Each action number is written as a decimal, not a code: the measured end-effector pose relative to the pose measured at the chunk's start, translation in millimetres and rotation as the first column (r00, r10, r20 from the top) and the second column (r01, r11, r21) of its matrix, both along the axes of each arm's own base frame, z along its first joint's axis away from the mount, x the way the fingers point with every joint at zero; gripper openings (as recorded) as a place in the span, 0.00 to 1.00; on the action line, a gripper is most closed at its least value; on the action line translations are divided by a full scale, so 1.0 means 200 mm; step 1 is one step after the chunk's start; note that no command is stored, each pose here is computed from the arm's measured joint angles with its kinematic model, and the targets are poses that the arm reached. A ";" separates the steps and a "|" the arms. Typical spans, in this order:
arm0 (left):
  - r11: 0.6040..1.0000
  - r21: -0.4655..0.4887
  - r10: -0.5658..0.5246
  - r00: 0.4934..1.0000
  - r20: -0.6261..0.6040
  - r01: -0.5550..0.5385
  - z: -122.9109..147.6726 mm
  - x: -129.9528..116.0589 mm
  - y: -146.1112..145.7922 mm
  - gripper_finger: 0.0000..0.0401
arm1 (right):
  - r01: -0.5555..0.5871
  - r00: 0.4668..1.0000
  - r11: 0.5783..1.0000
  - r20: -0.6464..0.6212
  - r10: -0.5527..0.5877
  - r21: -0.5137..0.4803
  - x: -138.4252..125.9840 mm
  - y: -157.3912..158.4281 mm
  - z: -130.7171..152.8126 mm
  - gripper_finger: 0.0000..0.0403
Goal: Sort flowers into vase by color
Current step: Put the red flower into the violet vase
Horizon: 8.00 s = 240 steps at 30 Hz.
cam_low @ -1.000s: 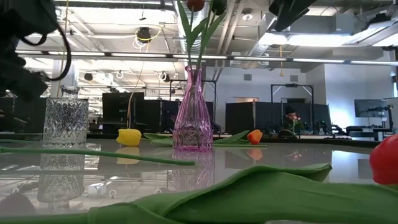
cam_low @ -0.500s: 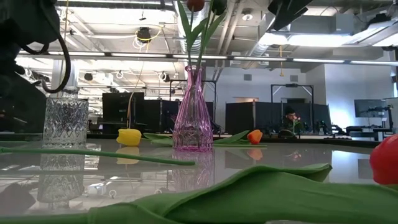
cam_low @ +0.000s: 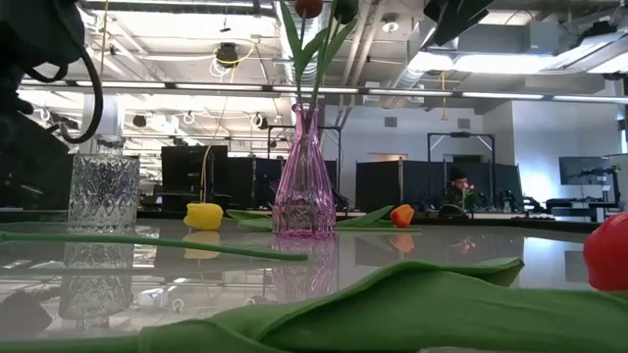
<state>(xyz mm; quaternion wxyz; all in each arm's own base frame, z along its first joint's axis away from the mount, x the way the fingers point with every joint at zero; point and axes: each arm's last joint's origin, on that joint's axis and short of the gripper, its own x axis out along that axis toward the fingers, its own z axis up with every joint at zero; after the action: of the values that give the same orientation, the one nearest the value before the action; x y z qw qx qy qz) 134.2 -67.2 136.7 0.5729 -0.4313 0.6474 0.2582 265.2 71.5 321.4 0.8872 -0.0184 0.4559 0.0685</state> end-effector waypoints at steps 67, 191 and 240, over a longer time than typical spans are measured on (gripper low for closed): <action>0.954 0.267 -0.300 -0.354 0.886 -0.139 1.56 0.62 0.69 0.00 | 0.084 0.737 -0.581 -0.342 0.583 -0.810 0.26 -0.26 0.71 0.56; 0.546 0.824 -0.818 -0.310 0.485 -0.149 0.84 0.77 0.09 0.04 | -0.317 0.627 0.948 0.746 0.223 -0.017 0.46 -0.03 0.36 0.16; 0.516 0.629 -0.837 -0.188 0.514 -0.582 0.59 0.55 0.18 0.00 | -0.086 0.852 0.993 0.511 0.115 -0.080 -0.16 -0.09 0.20 0.57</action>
<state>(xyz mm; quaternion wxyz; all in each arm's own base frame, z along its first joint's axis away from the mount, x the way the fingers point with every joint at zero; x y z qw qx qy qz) 244.7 -31.6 254.2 0.9773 -0.0167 -0.2112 0.0040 233.6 53.0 361.4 0.9710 -0.0836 0.2026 0.0951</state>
